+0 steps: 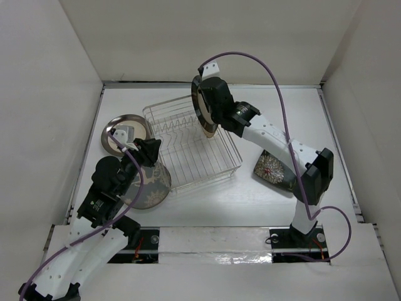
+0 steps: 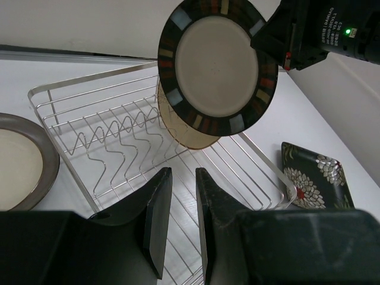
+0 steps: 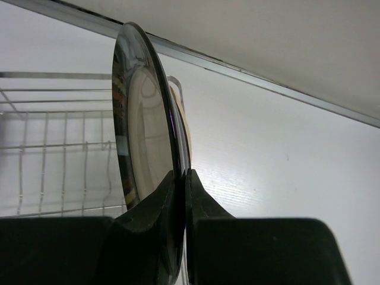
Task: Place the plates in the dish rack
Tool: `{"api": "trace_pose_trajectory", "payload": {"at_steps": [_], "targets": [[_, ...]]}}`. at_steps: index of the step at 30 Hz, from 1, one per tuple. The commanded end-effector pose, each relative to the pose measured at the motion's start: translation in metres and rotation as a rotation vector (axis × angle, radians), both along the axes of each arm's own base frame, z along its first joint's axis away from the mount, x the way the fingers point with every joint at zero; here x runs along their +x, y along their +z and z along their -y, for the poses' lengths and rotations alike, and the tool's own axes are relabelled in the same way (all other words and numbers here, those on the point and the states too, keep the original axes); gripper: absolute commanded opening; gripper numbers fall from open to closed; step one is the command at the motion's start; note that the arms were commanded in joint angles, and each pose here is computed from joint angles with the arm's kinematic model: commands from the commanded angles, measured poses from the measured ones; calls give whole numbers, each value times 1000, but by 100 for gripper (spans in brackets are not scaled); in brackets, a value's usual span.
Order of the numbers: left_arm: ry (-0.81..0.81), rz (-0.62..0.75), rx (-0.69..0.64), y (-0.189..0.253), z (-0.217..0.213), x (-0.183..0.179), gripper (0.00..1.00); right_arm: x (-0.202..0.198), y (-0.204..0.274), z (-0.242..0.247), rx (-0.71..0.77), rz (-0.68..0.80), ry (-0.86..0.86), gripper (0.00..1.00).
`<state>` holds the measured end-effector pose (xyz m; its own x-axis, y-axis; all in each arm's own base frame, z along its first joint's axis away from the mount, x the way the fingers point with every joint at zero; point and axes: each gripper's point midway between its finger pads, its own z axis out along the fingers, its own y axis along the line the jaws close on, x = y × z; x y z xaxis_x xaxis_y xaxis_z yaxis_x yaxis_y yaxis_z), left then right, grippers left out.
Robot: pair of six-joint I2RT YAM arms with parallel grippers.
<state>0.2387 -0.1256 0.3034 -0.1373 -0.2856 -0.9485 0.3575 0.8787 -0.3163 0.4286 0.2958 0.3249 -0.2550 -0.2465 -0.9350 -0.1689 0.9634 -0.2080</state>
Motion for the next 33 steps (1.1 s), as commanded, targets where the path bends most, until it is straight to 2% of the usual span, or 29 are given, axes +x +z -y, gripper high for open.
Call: {"api": "trace_pose_trajectory", "payload": {"at_steps": [1,12,22,33], "targets": [[-5,47,-21,16,0,-1,20,3,97,21,169,229,-134,0],[-15,45,-26,16,2,-2,20,13,54,11,71,175,-198,0],[35,23,-29,12,-5,3,20,12,2,-17,11,119,-160,0],[77,-31,-2,-2,-7,14,23,13,-42,-33,152,3,-74,0]]}}
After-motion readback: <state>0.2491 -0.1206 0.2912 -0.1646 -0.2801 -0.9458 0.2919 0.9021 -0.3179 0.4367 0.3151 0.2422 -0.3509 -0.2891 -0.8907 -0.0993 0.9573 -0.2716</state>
